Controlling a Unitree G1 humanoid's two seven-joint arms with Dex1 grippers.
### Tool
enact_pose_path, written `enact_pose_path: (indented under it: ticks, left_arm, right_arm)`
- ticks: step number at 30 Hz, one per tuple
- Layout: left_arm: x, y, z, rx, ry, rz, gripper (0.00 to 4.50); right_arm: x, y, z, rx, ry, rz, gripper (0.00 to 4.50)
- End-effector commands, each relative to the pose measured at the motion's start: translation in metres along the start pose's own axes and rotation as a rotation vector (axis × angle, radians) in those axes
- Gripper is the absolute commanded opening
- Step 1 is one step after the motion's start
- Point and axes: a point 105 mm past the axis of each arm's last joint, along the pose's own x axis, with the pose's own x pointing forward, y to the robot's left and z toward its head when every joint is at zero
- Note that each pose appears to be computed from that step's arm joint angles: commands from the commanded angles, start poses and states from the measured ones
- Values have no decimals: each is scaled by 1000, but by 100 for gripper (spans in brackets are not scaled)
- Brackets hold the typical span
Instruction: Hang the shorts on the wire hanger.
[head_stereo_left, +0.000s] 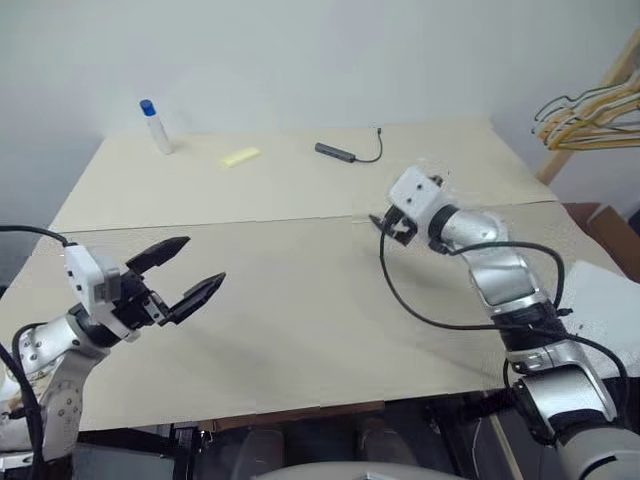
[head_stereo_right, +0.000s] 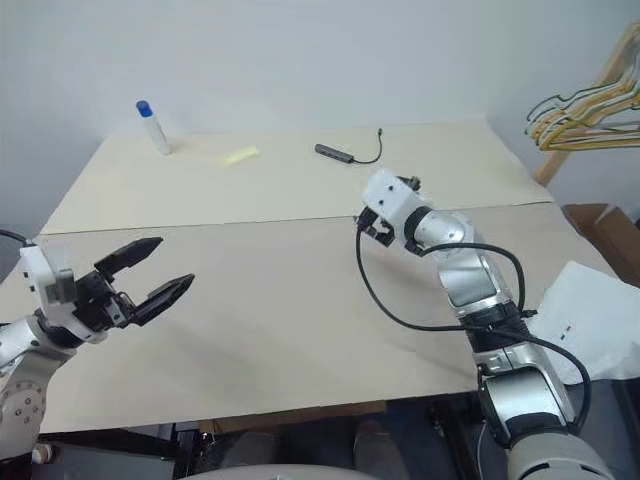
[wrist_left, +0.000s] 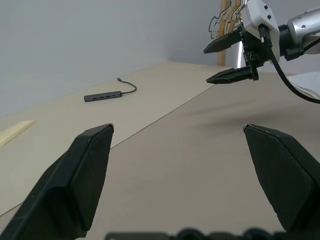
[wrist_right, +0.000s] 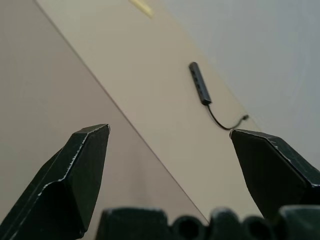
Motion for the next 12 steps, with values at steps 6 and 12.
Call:
enact_pose_path:
  ticks: [6,12]
  left_arm:
    - [-1,-5,8,67,9,8,450]
    - [3,-2,7,63,31,11,450]
  right_arm:
    - [-2,9,12,-72,-37,34,448]
    - [-3,19,12,-64,-36,50,448]
